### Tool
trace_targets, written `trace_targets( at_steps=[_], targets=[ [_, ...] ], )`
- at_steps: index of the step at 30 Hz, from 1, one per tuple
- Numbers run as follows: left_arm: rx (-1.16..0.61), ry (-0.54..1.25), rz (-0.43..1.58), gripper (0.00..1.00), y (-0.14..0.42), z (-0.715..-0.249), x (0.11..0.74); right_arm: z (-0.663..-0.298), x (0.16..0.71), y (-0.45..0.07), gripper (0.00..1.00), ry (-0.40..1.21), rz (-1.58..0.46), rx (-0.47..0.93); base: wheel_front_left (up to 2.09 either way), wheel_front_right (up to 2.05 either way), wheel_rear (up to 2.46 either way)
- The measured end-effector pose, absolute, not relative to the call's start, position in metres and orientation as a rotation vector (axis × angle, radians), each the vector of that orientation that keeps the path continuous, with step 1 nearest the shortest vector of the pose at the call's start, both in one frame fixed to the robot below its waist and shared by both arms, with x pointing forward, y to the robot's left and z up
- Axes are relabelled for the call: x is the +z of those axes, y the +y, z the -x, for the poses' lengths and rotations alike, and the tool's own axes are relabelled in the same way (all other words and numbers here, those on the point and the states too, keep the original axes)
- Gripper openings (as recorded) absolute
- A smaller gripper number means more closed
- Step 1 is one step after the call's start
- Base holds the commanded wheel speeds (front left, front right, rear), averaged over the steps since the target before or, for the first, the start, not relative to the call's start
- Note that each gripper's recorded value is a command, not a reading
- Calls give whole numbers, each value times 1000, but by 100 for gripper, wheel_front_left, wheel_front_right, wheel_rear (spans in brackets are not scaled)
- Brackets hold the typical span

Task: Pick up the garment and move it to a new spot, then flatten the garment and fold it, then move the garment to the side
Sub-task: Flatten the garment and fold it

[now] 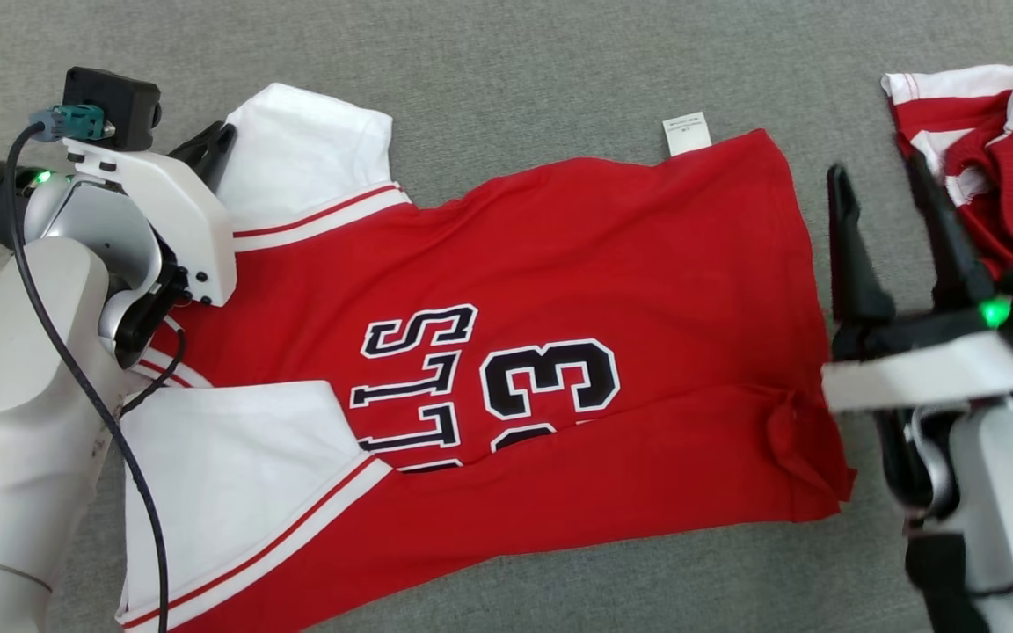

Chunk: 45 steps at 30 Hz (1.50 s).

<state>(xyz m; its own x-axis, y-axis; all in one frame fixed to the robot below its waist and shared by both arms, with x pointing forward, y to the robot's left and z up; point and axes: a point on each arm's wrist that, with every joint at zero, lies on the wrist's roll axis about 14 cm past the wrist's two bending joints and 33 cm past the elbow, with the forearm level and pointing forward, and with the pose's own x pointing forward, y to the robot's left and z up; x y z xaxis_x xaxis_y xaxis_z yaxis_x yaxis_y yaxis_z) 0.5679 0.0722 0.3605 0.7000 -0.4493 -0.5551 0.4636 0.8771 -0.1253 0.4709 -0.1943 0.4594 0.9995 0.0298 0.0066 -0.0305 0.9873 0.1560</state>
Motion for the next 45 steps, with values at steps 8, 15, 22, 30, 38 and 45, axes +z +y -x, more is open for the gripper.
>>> trace_targets(
  at_steps=[8, 15, 22, 30, 38, 45],
  targets=[
    [-512, 471, -13, 0, 73, -574, 396, -532, 454, -195, 100, 80, -78, 113, 0, 0, 0],
    [-504, 406, 5, 0, 79, -573, 409, -538, 395, -174, 100, 316, -63, 192, 0, 0, 0],
    [-494, 359, 21, 0, 85, -575, 416, -533, 372, -170, 0, 398, -85, 202, 0, 0, 0],
    [-495, 280, 81, 0, 90, -568, 439, -543, 398, -171, 0, 308, -139, 207, 0, 0, 0],
    [-529, 188, 113, 0, 93, -537, 470, -528, 424, -159, 0, 263, -181, 290, 0, 0, 0],
    [-546, 255, 166, 0, 99, -476, 462, -482, 413, -166, 0, 327, -192, 294, 0, 0, 0]
  ],
)
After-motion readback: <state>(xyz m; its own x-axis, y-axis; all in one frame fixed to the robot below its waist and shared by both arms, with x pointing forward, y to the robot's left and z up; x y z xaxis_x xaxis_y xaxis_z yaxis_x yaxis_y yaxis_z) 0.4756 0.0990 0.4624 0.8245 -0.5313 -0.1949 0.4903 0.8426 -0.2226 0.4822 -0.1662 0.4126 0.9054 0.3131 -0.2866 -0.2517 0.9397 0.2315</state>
